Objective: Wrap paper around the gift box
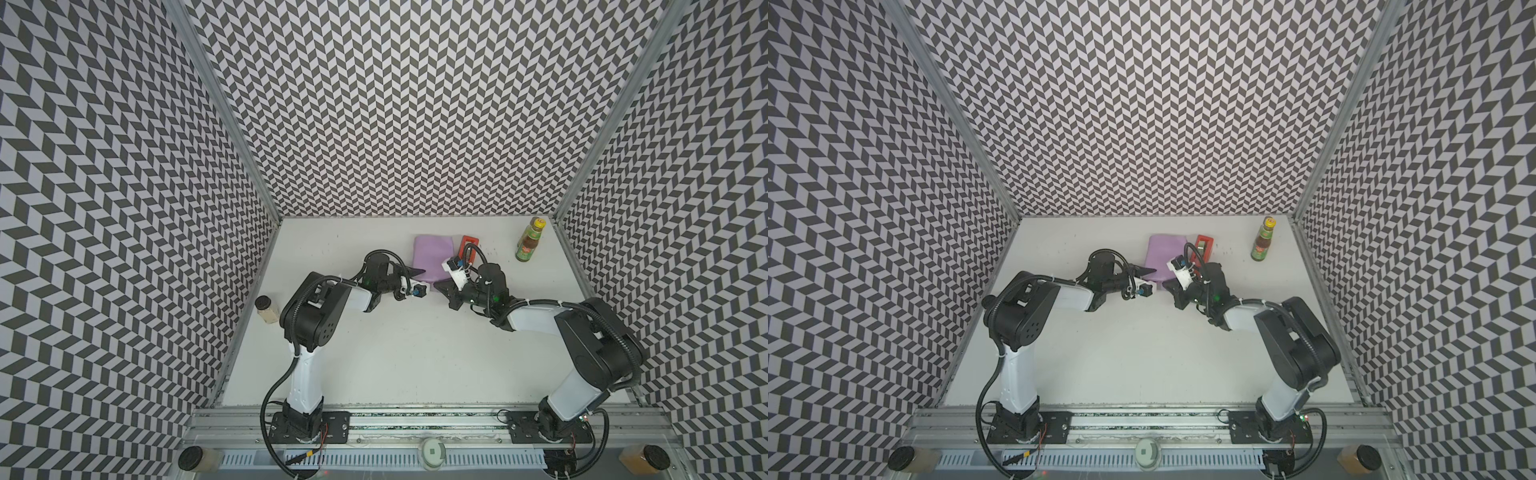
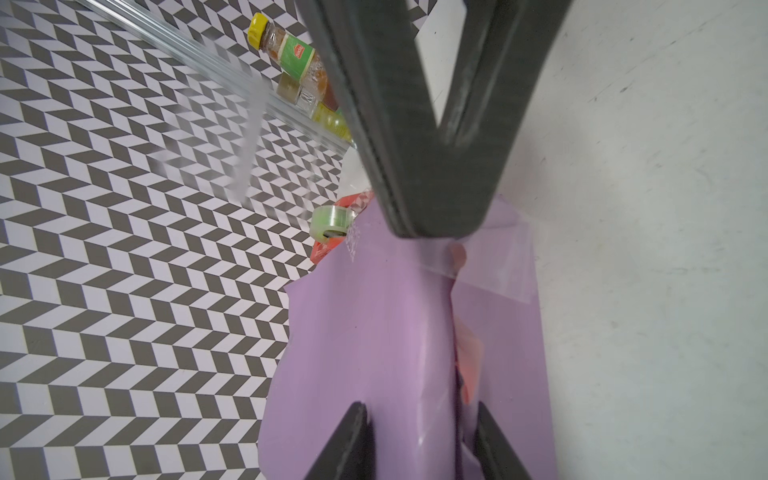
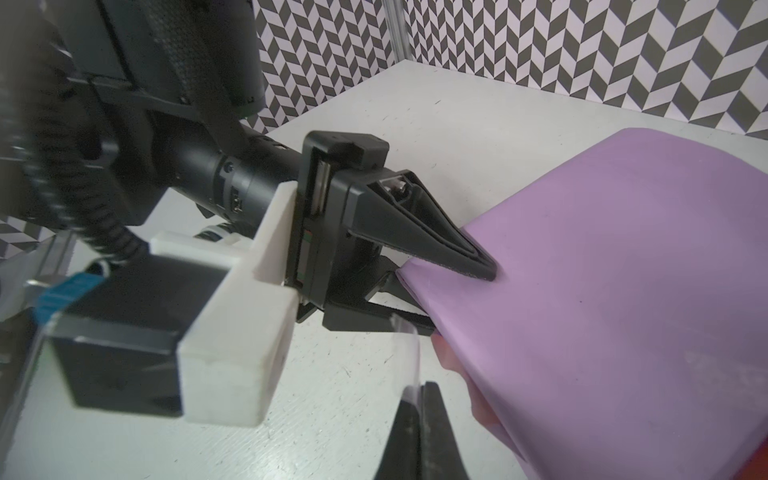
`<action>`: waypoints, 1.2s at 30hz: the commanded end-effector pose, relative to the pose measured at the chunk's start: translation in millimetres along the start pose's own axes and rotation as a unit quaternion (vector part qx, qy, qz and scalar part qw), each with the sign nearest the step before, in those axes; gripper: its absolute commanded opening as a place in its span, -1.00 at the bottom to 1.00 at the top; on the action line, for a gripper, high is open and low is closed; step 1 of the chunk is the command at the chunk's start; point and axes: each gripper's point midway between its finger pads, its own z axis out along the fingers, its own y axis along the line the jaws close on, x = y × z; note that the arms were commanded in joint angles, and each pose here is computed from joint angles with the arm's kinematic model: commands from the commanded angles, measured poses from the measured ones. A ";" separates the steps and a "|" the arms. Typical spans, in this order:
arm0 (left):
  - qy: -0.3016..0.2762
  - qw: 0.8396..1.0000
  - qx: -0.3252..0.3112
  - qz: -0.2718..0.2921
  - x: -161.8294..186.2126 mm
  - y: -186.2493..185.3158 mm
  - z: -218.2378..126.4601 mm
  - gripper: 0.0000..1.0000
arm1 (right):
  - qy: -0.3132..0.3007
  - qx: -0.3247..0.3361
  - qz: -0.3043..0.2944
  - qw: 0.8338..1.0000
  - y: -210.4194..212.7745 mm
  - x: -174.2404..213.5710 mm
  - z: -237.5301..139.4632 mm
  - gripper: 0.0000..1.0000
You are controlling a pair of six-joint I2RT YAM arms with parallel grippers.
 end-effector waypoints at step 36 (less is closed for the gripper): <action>0.050 0.994 0.075 -0.056 26.9 -55.4 2.0 -0.20 | -0.009 0.084 -0.099 0.991 -18.5 -8.4 21.6 -1.00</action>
